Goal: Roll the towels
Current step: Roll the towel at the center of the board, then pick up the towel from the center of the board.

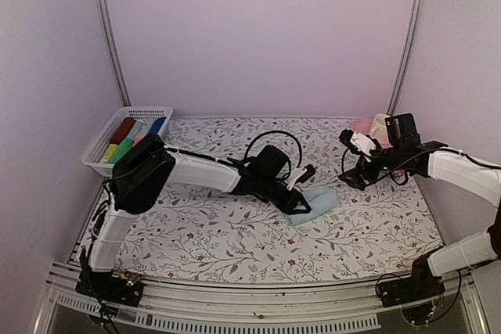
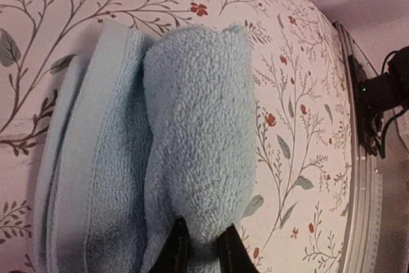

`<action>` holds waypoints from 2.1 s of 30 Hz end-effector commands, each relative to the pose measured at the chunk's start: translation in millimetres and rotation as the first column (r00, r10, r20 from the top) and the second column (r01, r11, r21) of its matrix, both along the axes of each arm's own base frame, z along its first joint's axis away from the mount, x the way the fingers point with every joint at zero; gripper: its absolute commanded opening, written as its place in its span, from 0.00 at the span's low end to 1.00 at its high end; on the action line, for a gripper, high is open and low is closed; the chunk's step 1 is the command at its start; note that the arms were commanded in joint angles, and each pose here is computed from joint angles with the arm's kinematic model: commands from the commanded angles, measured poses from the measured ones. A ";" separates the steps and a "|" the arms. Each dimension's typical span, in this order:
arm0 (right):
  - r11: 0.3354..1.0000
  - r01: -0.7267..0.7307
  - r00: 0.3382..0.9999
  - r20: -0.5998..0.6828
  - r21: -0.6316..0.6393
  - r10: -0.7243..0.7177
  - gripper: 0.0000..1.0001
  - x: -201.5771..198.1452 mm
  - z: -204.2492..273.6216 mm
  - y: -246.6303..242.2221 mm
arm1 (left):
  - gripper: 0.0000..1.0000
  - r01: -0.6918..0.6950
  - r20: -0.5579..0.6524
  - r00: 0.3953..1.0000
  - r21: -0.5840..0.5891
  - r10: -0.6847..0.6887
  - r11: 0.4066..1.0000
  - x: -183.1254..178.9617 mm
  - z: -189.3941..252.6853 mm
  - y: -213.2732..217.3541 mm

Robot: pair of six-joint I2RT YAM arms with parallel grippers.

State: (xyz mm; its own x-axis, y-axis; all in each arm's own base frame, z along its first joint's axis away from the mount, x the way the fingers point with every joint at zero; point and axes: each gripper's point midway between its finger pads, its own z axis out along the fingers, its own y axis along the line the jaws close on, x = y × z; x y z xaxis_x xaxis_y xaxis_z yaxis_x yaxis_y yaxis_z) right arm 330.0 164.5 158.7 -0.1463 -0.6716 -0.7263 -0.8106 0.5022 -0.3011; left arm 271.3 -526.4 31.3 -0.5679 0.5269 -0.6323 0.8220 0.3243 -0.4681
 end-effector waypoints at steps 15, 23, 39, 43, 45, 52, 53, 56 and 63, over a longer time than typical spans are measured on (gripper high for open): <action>0.932 0.226 0.806 -0.592 0.282 -0.016 0.99 6.3 -56.5 1.5 | 0.00 -0.584 -0.278 0.741 0.180 0.611 0.791 30.2 -115.8 38.8; 0.910 0.235 0.721 -0.689 0.343 0.074 0.94 6.1 -70.3 15.8 | 0.00 -0.683 -0.429 0.613 0.134 0.664 0.718 44.0 -116.0 41.0; 0.847 0.313 0.545 -0.811 0.431 0.211 0.87 12.3 -93.8 35.8 | 0.00 -0.707 -0.541 0.539 0.126 0.645 0.696 52.0 -121.7 56.6; 0.831 0.335 0.493 -0.834 0.444 0.246 0.84 13.3 -101.0 40.7 | 0.00 -0.706 -0.539 0.546 0.116 0.641 0.698 51.5 -121.0 53.5; 0.829 0.350 0.466 -0.849 0.436 0.250 0.82 13.4 -107.5 42.6 | 0.00 -0.705 -0.536 0.549 0.116 0.641 0.700 50.4 -122.1 52.6; 0.834 0.361 0.398 -0.877 0.418 0.268 0.79 10.4 -121.6 56.0 | 0.00 -0.709 -0.530 0.546 0.120 0.649 0.695 43.6 -127.1 54.6; 0.834 0.358 0.394 -0.878 0.420 0.273 0.79 10.7 -121.8 58.7 | 0.00 -0.708 -0.531 0.546 0.120 0.648 0.696 42.8 -127.4 53.9; 0.835 0.347 0.381 -0.878 0.426 0.290 0.79 12.0 -120.5 68.5 | 0.00 -0.703 -0.529 0.551 0.121 0.645 0.700 40.5 -128.3 52.6; 0.848 0.333 0.353 -0.888 0.413 0.294 0.78 10.3 -127.4 82.6 | 0.00 -0.696 -0.523 0.563 0.118 0.641 0.708 39.3 -128.8 51.4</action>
